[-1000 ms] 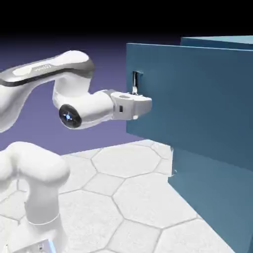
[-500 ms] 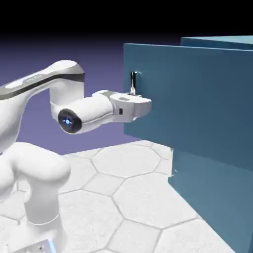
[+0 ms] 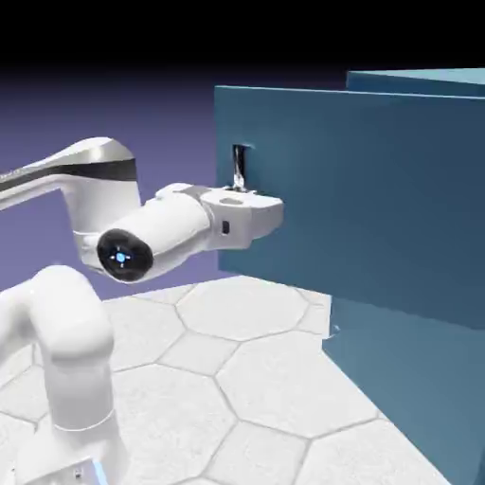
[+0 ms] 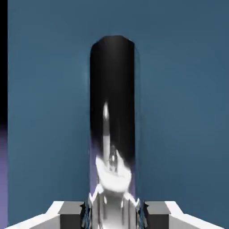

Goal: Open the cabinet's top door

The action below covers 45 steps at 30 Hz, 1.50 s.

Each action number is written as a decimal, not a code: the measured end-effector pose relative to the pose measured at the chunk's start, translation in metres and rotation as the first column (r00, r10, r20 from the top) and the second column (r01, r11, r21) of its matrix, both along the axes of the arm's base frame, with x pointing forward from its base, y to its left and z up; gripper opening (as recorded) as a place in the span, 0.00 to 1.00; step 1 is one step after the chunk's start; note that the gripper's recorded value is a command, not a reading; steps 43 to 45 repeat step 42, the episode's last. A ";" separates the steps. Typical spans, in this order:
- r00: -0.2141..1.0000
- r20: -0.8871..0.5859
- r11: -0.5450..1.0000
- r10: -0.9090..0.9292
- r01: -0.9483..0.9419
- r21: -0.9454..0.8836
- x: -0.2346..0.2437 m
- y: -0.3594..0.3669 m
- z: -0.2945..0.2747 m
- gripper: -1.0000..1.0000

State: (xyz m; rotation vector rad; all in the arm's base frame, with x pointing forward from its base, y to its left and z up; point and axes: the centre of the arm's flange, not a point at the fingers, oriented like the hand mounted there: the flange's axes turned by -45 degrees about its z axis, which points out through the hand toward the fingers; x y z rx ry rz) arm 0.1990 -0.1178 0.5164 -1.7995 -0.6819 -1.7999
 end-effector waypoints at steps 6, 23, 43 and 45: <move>0.994 0.000 0.994 0.105 -0.105 0.000 -0.022 -0.043 0.000 0.00; 0.888 0.000 0.888 0.460 -0.460 0.000 -0.060 -0.207 0.000 0.00; 0.698 0.000 0.698 0.716 -0.716 0.000 -0.043 -0.351 0.000 0.00; 0.698 0.000 0.698 0.716 -0.716 0.000 -0.043 -0.351 0.000 0.00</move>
